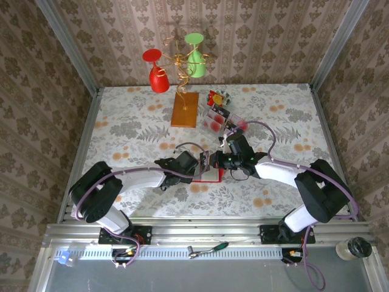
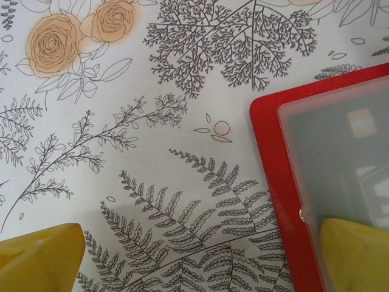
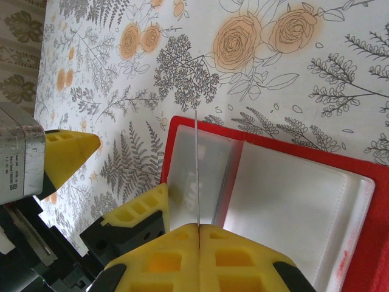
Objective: Put the credit cards into the card holder
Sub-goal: Insert the credit card into the card slot.
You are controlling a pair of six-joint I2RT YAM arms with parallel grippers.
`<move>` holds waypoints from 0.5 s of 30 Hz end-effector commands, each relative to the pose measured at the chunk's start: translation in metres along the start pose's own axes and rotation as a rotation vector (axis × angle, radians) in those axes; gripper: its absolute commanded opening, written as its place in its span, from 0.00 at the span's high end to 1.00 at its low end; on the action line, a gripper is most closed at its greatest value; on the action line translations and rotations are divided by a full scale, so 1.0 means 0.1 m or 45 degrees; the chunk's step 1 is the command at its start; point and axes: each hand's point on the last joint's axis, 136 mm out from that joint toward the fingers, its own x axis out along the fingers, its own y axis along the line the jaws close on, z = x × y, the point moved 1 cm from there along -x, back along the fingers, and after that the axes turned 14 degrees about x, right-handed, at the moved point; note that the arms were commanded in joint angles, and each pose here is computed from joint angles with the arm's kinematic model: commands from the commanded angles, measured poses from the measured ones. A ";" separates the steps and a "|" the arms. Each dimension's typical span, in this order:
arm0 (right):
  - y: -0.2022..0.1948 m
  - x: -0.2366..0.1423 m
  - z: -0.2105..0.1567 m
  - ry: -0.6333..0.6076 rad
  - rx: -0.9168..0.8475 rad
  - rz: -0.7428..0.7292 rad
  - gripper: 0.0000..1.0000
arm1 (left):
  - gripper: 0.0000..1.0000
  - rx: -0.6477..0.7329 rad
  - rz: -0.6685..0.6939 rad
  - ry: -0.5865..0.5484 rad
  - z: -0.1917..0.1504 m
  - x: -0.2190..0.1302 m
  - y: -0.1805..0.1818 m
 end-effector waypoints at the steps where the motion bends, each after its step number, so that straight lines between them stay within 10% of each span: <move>1: 0.05 0.07 -0.04 0.044 -0.018 0.000 1.00 | 0.00 -0.025 0.039 0.034 -0.11 0.05 0.05; 15: 0.00 0.20 -0.11 0.088 0.004 -0.022 1.00 | 0.00 -0.040 0.029 0.018 -0.10 0.04 0.04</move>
